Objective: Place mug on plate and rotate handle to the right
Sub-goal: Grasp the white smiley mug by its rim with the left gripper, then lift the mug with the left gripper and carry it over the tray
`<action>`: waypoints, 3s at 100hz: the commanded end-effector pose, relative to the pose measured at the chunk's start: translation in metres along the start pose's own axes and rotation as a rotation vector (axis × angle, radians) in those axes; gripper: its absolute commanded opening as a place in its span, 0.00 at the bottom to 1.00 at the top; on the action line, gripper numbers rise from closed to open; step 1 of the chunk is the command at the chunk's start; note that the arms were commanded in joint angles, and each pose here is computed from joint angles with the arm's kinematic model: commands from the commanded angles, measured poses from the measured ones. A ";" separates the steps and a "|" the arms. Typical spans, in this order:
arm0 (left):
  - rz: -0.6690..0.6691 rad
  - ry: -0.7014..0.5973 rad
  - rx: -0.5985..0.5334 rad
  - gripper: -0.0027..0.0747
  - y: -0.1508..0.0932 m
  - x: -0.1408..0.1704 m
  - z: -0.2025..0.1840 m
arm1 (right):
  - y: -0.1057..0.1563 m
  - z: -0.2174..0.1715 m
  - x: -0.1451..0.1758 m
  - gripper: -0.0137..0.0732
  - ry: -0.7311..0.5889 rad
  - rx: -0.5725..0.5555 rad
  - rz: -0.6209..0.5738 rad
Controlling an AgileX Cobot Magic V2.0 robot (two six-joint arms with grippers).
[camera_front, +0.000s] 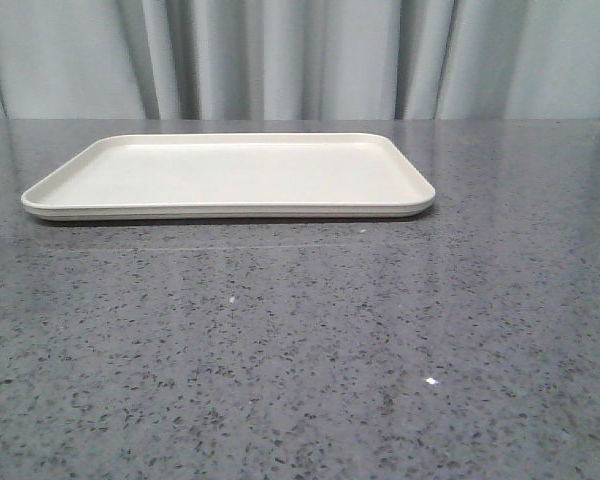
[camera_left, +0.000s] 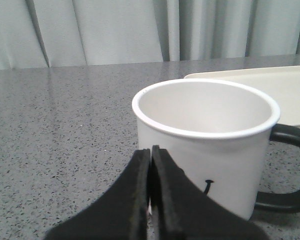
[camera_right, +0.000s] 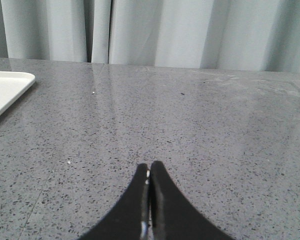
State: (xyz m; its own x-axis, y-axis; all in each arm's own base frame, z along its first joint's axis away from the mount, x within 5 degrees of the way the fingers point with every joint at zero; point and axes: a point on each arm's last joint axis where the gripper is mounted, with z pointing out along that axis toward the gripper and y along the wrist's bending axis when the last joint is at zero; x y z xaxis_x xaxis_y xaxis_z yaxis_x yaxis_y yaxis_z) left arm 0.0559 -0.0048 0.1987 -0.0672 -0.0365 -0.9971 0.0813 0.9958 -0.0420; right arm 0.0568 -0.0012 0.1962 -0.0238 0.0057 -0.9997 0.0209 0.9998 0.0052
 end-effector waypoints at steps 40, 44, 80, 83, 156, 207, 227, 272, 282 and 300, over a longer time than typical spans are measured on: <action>-0.011 -0.095 0.007 0.01 0.000 -0.006 -0.002 | 0.000 -0.002 -0.008 0.08 -0.102 0.003 -0.009; -0.011 -0.095 0.007 0.01 0.000 -0.006 -0.002 | 0.000 -0.002 -0.008 0.08 -0.102 0.003 -0.009; -0.021 -0.168 0.011 0.01 -0.001 -0.014 -0.004 | 0.000 -0.003 -0.014 0.08 -0.164 0.004 -0.014; -0.026 -0.193 0.012 0.01 -0.001 -0.019 -0.005 | 0.000 -0.003 -0.016 0.08 -0.184 0.003 -0.014; -0.180 0.228 0.070 0.01 -0.016 -0.171 0.009 | 0.004 -0.018 -0.148 0.08 0.161 -0.028 0.033; -0.176 0.657 0.060 0.01 -0.020 -0.184 0.068 | 0.004 0.020 -0.159 0.08 0.439 -0.032 0.033; -0.179 0.662 0.063 0.01 -0.021 -0.184 0.068 | 0.005 0.020 -0.157 0.10 0.456 -0.032 0.033; -0.131 0.684 0.083 0.68 -0.021 -0.182 0.067 | 0.005 0.020 -0.158 0.65 0.452 -0.032 0.033; -0.112 0.684 0.068 0.74 -0.019 -0.182 0.067 | 0.005 0.020 -0.158 0.65 0.452 -0.032 0.033; -0.034 0.682 0.007 0.74 -0.012 -0.182 0.067 | 0.004 0.020 -0.158 0.65 0.448 -0.032 0.033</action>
State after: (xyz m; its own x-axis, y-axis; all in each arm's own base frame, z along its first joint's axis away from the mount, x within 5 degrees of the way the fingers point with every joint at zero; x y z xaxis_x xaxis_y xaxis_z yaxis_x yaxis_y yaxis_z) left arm 0.1315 -0.0175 0.3626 -0.7392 -0.0189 -0.6732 0.0728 0.9915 -0.1078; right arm 0.0769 0.0023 0.3384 -0.5316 0.0470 -0.8457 0.0041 0.9986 0.0529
